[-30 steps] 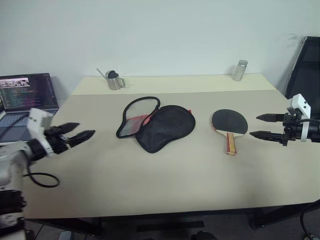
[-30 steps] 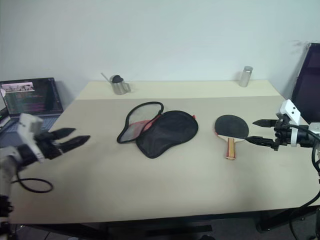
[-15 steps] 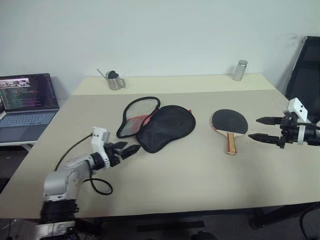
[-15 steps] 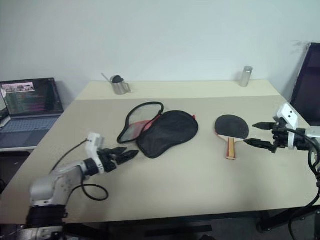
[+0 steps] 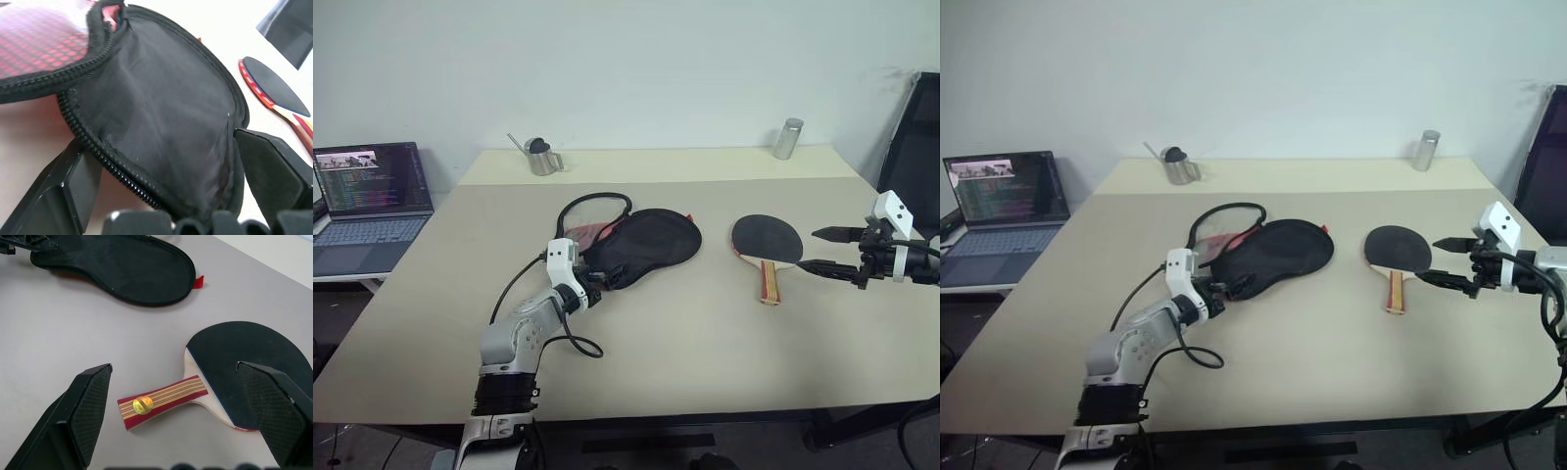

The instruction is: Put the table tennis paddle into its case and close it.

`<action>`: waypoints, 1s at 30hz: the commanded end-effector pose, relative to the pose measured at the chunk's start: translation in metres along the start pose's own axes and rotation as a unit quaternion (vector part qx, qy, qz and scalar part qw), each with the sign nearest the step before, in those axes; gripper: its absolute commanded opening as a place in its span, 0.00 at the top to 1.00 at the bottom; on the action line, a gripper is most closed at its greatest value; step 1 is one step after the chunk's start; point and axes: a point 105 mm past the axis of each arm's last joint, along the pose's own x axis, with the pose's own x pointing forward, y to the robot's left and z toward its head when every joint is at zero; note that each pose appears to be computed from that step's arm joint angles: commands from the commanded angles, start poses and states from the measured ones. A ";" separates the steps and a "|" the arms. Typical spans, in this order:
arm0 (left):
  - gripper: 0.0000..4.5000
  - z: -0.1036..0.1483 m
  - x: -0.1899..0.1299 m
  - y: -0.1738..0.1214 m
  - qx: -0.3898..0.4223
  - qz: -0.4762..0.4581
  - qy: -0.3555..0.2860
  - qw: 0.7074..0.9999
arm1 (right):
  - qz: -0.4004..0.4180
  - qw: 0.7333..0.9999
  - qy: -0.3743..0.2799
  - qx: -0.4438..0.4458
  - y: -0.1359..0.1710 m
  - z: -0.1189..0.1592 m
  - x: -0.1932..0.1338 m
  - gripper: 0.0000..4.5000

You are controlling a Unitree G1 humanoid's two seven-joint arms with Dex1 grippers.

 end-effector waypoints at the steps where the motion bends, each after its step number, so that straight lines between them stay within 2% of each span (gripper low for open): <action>1: 0.00 0.010 0.009 -0.003 0.008 0.014 -0.025 1.000 | -0.016 1.000 -0.016 -0.014 -0.004 0.011 -0.009 0.00; 2: 0.00 0.008 0.011 -0.005 0.003 0.015 -0.025 1.000 | -0.016 1.000 -0.016 -0.014 -0.003 0.012 -0.009 0.00; 5: 0.13 0.006 0.022 -0.007 0.002 0.040 -0.033 0.999 | -0.018 1.000 -0.015 -0.016 -0.003 0.012 -0.010 0.00; 14: 0.83 0.009 0.055 -0.024 -0.016 0.093 -0.071 0.993 | -0.030 0.999 0.000 -0.020 -0.004 0.013 -0.023 0.00; 16: 0.98 0.013 0.062 -0.031 0.001 0.103 -0.085 0.991 | -0.031 0.999 0.003 -0.020 -0.004 0.013 -0.025 0.00; 20: 0.99 0.016 0.073 -0.045 0.027 0.118 -0.112 0.986 | -0.035 0.999 0.007 -0.020 -0.004 0.013 -0.029 0.00; 26: 0.99 0.023 0.078 -0.039 0.050 0.183 -0.150 0.970 | -0.040 0.999 0.011 -0.022 -0.004 0.015 -0.035 0.00; 30: 0.99 0.016 0.088 -0.051 0.060 0.187 -0.150 0.969 | -0.042 0.999 0.013 -0.023 -0.003 0.016 -0.037 0.00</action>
